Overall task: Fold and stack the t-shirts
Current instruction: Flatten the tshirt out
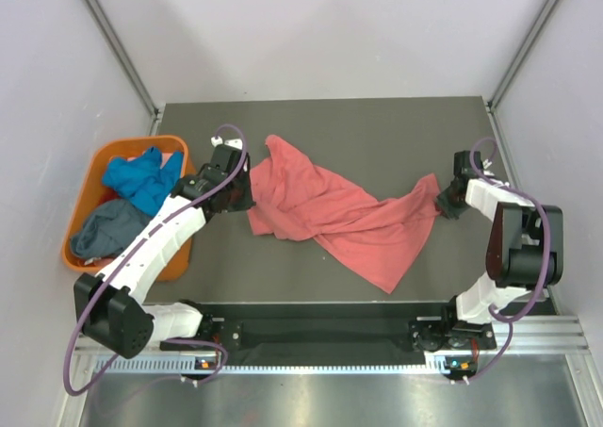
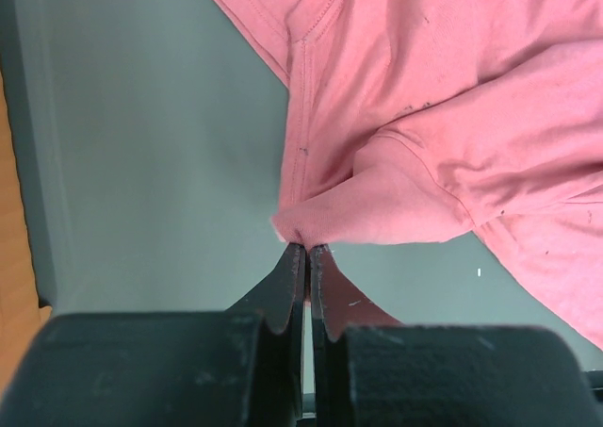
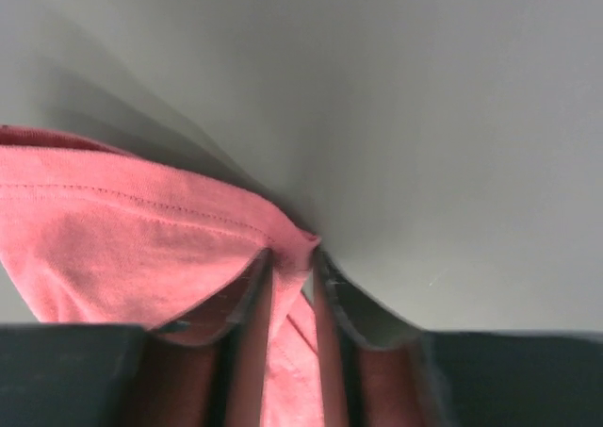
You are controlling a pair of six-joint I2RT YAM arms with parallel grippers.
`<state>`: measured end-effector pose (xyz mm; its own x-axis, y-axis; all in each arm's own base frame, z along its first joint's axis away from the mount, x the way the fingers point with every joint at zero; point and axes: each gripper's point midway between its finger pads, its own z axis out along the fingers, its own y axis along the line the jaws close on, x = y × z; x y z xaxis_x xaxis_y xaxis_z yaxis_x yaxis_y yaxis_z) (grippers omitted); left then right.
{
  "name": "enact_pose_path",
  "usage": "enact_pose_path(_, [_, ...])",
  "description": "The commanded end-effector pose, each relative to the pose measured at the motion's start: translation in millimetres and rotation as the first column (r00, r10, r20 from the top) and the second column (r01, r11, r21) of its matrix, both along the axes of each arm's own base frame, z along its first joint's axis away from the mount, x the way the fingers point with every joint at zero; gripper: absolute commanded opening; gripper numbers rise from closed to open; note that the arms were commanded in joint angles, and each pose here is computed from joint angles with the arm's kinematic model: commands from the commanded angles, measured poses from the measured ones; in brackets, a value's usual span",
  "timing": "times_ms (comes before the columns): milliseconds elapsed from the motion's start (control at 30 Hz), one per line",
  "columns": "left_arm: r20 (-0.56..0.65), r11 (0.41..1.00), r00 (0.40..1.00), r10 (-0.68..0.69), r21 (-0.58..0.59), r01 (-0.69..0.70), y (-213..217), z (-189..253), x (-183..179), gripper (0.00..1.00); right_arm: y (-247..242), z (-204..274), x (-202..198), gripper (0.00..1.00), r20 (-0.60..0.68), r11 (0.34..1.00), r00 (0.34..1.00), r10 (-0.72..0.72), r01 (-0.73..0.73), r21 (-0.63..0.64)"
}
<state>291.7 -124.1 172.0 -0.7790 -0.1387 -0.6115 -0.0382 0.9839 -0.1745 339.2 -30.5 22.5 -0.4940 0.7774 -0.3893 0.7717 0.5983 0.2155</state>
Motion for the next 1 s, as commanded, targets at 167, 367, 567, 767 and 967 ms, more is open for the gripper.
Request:
enact_pose_path(167, [0.081,0.999,0.997,-0.004,-0.051,0.008,-4.1,25.0,5.3,0.0,-11.8,5.3,-7.7,0.0,0.012,0.998,1.0,-0.018,0.018,-0.053])
enact_pose_path(367, [0.201,0.996,0.979,0.029,-0.093,-0.01,-9.2,90.1,28.1,0.0,-11.8,110.3,7.1,0.0,0.195,0.994,0.979,0.06,-0.042,-0.096])
enact_pose_path(567, [0.424,0.978,0.901,0.087,-0.207,0.003,-9.8,214.8,36.0,0.0,-6.5,258.7,-2.6,0.0,0.46,0.977,0.871,0.174,-0.095,-0.19])
enact_pose_path(767, [0.565,0.909,0.814,0.137,-0.398,0.123,-9.8,307.1,-12.6,0.0,-1.0,371.7,-65.6,0.0,0.63,0.959,0.741,0.233,-0.066,-0.276])
enact_pose_path(967, [0.637,0.831,0.761,0.122,-0.484,0.272,1.2,352.3,-92.3,0.0,8.9,450.0,-164.8,0.0,0.776,0.953,0.582,0.243,0.007,-0.304])
